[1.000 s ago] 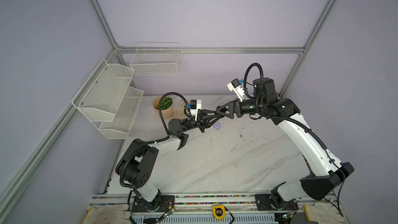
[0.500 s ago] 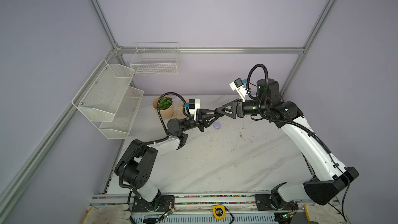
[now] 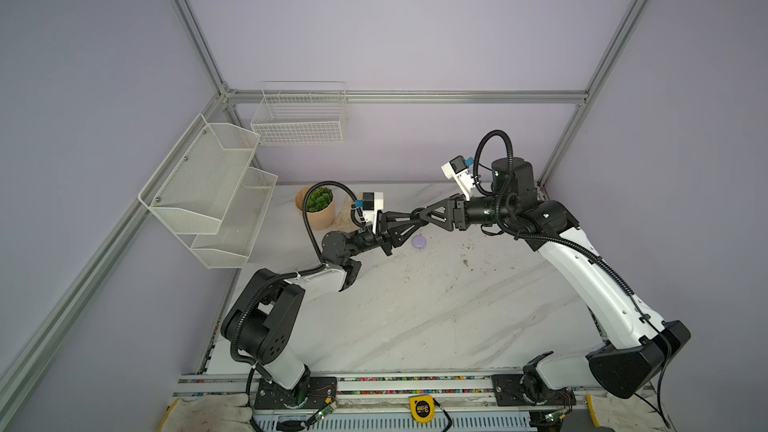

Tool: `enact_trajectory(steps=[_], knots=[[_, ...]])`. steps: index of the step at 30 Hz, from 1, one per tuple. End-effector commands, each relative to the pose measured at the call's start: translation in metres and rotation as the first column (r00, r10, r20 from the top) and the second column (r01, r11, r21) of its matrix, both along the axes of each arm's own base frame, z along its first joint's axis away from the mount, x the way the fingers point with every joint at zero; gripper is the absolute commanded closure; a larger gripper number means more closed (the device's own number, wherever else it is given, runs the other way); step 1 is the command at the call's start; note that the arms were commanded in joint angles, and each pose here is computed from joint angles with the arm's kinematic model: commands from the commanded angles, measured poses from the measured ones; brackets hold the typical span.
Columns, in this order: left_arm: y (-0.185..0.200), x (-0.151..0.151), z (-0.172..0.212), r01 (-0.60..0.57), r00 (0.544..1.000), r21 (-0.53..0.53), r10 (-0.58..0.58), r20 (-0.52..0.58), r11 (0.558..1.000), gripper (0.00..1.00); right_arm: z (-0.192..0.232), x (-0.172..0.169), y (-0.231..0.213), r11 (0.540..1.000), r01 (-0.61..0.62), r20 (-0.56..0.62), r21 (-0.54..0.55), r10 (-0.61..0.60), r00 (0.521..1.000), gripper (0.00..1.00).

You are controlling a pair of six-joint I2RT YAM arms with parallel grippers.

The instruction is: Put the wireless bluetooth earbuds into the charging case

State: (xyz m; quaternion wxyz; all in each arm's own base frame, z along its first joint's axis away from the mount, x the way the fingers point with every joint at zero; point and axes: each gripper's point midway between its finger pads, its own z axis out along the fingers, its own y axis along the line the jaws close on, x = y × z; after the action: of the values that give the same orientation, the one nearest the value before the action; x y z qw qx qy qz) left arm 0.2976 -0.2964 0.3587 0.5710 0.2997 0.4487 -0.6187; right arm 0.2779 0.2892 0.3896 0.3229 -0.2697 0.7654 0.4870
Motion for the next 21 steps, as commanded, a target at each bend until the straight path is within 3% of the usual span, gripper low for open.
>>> enact_trajectory(steps=[1, 5, 7, 12, 16, 21], knots=[[0.015, 0.012, -0.001, -0.066, 0.997, -0.046, 0.064, -0.050, 0.997, 1.00, 0.011, -0.014, 0.003, 0.997, -0.067, 0.061, 0.027, 0.065, 0.996, 0.46], [0.016, 0.012, -0.008, -0.045, 0.992, -0.048, 0.038, -0.122, 0.998, 1.00, 0.015, -0.003, -0.003, 1.000, -0.015, 0.104, 0.004, 0.014, 0.994, 0.45], [0.019, 0.014, -0.020, -0.060, 0.981, -0.051, 0.050, -0.186, 0.997, 1.00, 0.023, -0.002, -0.014, 0.999, 0.038, 0.134, 0.008, -0.039, 0.990, 0.35], [0.024, 0.019, -0.054, -0.115, 0.937, -0.048, 0.092, -0.337, 0.992, 1.00, 0.006, 0.003, -0.032, 0.984, 0.176, 0.163, 0.037, -0.180, 0.970, 0.29], [0.020, 0.015, -0.063, -0.092, 0.918, -0.047, 0.066, -0.392, 0.995, 1.00, -0.012, -0.010, -0.021, 0.985, 0.086, 0.104, 0.151, -0.102, 0.989, 0.32], [0.018, 0.008, -0.055, -0.051, 0.919, -0.059, 0.023, -0.394, 0.997, 1.00, -0.006, -0.034, -0.021, 0.953, -0.041, 0.227, 0.301, -0.029, 0.973, 0.34]])
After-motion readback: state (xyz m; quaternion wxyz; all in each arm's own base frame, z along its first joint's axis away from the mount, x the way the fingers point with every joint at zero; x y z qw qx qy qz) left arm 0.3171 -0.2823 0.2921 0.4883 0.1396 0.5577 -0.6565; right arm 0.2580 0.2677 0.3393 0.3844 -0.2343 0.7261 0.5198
